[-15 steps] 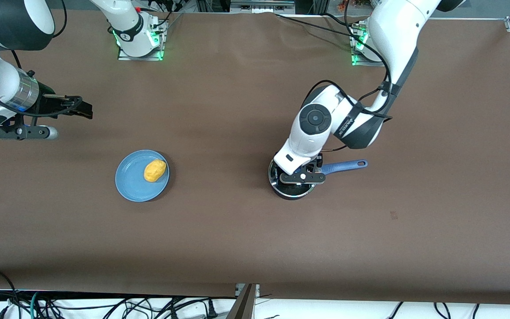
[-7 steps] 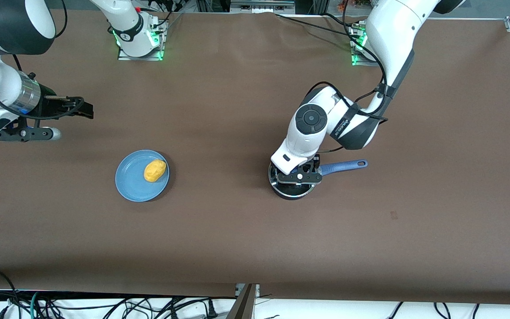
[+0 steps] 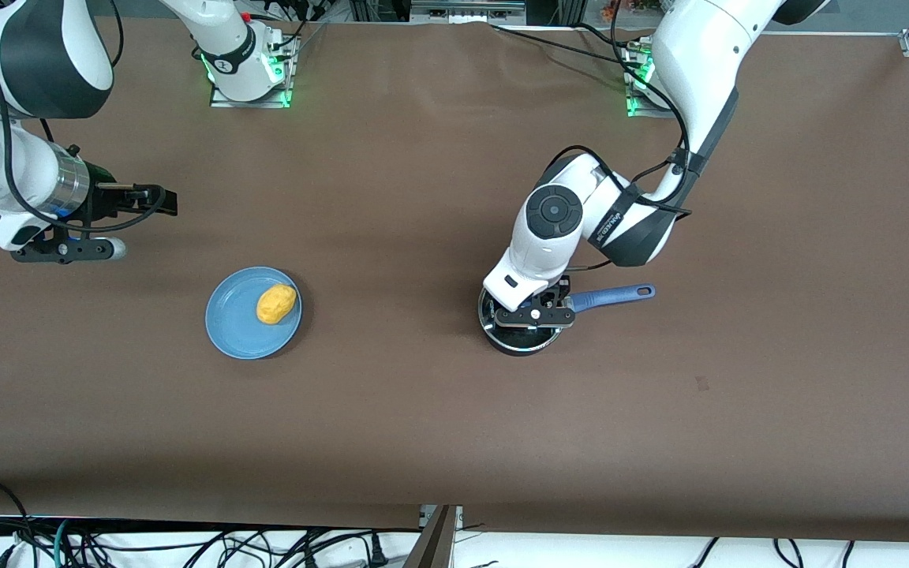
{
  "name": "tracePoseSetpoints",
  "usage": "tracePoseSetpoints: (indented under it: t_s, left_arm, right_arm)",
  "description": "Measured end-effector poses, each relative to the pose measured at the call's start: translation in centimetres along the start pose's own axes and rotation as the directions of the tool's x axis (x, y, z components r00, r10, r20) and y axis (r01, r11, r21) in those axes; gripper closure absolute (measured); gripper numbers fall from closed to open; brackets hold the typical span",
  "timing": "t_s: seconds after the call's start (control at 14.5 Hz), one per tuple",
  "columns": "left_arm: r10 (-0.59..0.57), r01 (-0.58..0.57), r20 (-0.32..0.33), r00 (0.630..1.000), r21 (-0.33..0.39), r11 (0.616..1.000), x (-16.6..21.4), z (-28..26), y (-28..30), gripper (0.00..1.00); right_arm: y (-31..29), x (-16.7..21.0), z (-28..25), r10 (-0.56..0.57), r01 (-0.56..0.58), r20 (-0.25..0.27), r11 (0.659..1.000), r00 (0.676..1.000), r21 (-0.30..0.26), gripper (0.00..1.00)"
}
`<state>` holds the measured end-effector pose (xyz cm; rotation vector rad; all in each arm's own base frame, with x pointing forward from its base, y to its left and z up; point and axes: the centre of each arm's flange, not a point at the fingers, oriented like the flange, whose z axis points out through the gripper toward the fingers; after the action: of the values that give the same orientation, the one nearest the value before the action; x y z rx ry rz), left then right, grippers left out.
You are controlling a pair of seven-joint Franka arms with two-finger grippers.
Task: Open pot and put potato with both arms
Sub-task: 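Lift the lid with the left gripper while the right gripper reaches the potato, then carry the lid aside with the left gripper while the right gripper grasps potato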
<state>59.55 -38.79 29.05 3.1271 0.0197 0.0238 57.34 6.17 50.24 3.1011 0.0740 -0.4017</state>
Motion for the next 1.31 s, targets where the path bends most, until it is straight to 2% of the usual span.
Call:
tracePoseSetpoints:
  t_s: [0.28, 0.55, 0.83, 1.03, 1.31]
  left_arm:
    - [0.000, 0.000, 0.000, 1.000, 0.000, 1.000, 0.0, 0.0, 0.0, 0.38]
    - [-0.017, 0.017, -0.011, 1.000, -0.005, 1.000, 0.3, -0.8, -0.2, 0.38]
    - [-0.057, 0.056, -0.068, 0.996, -0.017, 0.998, 1.9, -6.3, -2.5, 0.38]
    - [-0.061, 0.062, -0.095, 0.994, 0.003, 0.998, 3.7, -10.2, -7.8, 0.38]
    - [0.052, -0.050, -0.056, 0.997, 0.030, 0.998, 6.8, -10.5, -21.7, 0.38]
  right_arm:
    - [-1.0, 0.0, -0.6, -0.014, 0.014, -0.018, 1.000, 1.000, 0.003, 0.00]
    - [-1.3, 1.0, -0.7, -0.007, 0.008, -0.074, 1.000, 0.997, 0.018, 0.00]
    - [-2.4, 2.9, 1.0, 0.106, -0.103, -0.096, 0.994, 0.990, 0.035, 0.00]
    - [-3.4, 5.1, 3.6, 0.204, -0.200, -0.095, 0.978, 0.974, 0.051, 0.00]
    - [-7.6, 8.8, 9.1, 0.325, -0.317, -0.107, 0.945, 0.940, 0.079, 0.00]
